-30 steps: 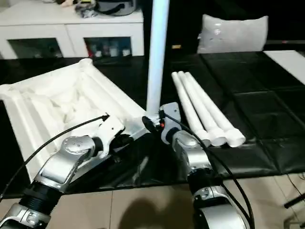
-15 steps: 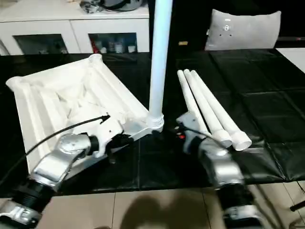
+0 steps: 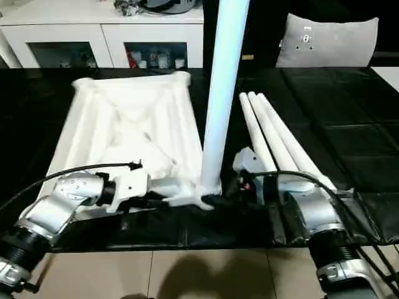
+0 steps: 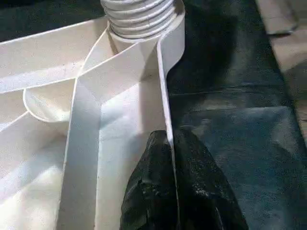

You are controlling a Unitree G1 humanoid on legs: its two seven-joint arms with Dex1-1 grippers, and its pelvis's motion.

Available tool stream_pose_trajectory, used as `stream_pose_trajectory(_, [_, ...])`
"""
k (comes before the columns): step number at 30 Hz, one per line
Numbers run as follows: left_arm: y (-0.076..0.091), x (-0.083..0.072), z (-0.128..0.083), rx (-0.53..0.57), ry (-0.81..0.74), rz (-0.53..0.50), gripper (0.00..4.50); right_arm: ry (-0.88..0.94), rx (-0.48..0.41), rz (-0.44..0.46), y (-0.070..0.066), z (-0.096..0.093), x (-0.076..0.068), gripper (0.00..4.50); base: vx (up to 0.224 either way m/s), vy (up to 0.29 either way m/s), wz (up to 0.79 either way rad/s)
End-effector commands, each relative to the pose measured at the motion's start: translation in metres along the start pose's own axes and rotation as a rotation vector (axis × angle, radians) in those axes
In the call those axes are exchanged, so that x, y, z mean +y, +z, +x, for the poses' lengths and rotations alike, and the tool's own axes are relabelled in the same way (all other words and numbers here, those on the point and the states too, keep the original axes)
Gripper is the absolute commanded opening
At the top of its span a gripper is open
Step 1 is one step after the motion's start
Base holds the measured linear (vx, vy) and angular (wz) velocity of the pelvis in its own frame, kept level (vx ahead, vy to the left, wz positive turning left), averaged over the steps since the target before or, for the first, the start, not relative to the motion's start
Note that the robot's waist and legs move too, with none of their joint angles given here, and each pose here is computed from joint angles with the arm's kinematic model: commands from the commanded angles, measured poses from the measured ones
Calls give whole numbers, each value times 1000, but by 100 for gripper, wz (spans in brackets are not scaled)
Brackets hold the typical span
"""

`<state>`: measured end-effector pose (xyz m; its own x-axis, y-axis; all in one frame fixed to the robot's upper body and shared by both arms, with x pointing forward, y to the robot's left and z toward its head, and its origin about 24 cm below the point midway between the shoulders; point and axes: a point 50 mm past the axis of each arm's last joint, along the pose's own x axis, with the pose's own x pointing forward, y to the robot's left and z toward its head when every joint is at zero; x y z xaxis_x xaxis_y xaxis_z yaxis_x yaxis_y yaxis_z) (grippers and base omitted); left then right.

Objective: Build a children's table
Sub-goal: Rotate leg to tighten

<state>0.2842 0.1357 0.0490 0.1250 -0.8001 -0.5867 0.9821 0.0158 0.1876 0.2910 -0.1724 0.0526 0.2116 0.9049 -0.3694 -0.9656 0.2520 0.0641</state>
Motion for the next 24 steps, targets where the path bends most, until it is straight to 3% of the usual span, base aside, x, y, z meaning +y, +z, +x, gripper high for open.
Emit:
stream_pose_trajectory(1, [-16,-18,11,82,-123,-33,0,39,-8,-10,7,2,0,430,0,0,0])
stream_pose_trajectory(16, [-19,-20,11,65,-153,-39,0,98,-22,39,6,3,3,299,0,0,0])
stream_pose_trajectory(23, [-20,-24,11,40,-160,-81,0,102,-49,104,0,12,8,276,0,0,0])
stream_pose_trajectory(24, [-18,-27,11,18,-156,-106,0,59,-61,147,-4,20,7,275,0,0,0])
